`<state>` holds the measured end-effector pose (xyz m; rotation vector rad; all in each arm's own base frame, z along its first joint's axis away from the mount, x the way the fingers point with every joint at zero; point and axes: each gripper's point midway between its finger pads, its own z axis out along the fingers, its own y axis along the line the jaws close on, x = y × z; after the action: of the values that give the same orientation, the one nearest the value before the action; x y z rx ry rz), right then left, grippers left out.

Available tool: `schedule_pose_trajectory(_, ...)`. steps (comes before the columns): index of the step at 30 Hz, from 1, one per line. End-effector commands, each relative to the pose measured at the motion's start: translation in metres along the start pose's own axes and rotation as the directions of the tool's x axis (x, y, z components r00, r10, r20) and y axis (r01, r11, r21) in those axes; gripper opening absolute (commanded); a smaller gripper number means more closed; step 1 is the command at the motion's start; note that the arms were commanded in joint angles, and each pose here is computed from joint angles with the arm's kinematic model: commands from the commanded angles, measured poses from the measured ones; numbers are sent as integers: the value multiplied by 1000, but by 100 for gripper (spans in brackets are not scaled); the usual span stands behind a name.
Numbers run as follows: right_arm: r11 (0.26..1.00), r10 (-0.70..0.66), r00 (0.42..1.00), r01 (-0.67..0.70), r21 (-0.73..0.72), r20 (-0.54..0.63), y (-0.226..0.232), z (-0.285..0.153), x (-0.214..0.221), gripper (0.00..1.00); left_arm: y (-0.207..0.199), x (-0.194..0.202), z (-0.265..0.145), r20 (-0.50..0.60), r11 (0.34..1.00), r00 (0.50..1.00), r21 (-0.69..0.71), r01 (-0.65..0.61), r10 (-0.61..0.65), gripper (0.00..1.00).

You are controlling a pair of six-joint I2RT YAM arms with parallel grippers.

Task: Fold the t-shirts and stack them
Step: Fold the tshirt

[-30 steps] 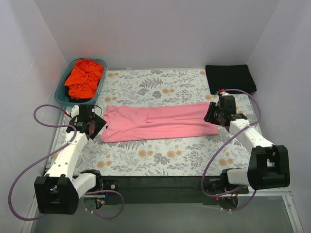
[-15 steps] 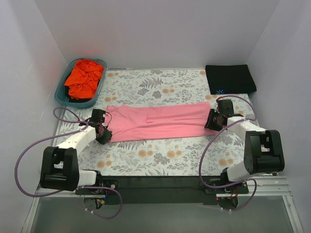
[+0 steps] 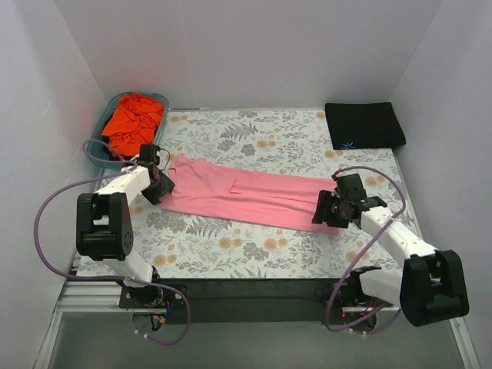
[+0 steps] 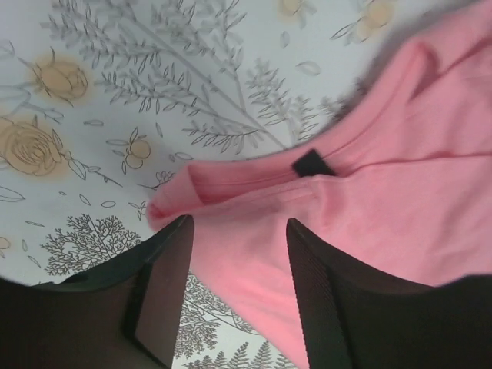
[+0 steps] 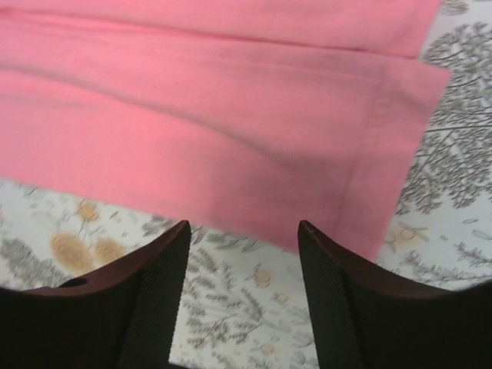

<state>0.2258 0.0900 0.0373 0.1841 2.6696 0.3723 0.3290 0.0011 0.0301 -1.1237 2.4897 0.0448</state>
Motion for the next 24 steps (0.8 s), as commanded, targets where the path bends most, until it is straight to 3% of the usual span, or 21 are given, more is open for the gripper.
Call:
schedule_pose_trajectory(1,997,-72,995,74,-38,64,26,-34,-18,67,-21,-42,-37,136,998,990,36,-49,44,51)
schedule_pose_trajectory(3,991,-130,986,130,10,108,25,-39,-34,70,-34,-49,-60,187,995,981,75,-64,49,59)
schedule_pose_trajectory(6,971,-237,967,233,47,91,32,-32,-46,70,-51,-52,-90,247,990,967,112,-87,57,62)
schedule_pose_trajectory(9,947,-320,943,318,37,89,51,-25,-52,63,-66,-41,-104,253,983,965,146,-112,72,63)
schedule_pose_trajectory(16,889,-458,889,457,-23,0,83,5,-30,56,-92,25,-64,101,972,981,150,-180,166,54)
schedule_pose_trajectory(24,872,-486,860,489,-24,-152,72,31,18,56,-104,55,-15,13,971,978,113,-210,210,52)
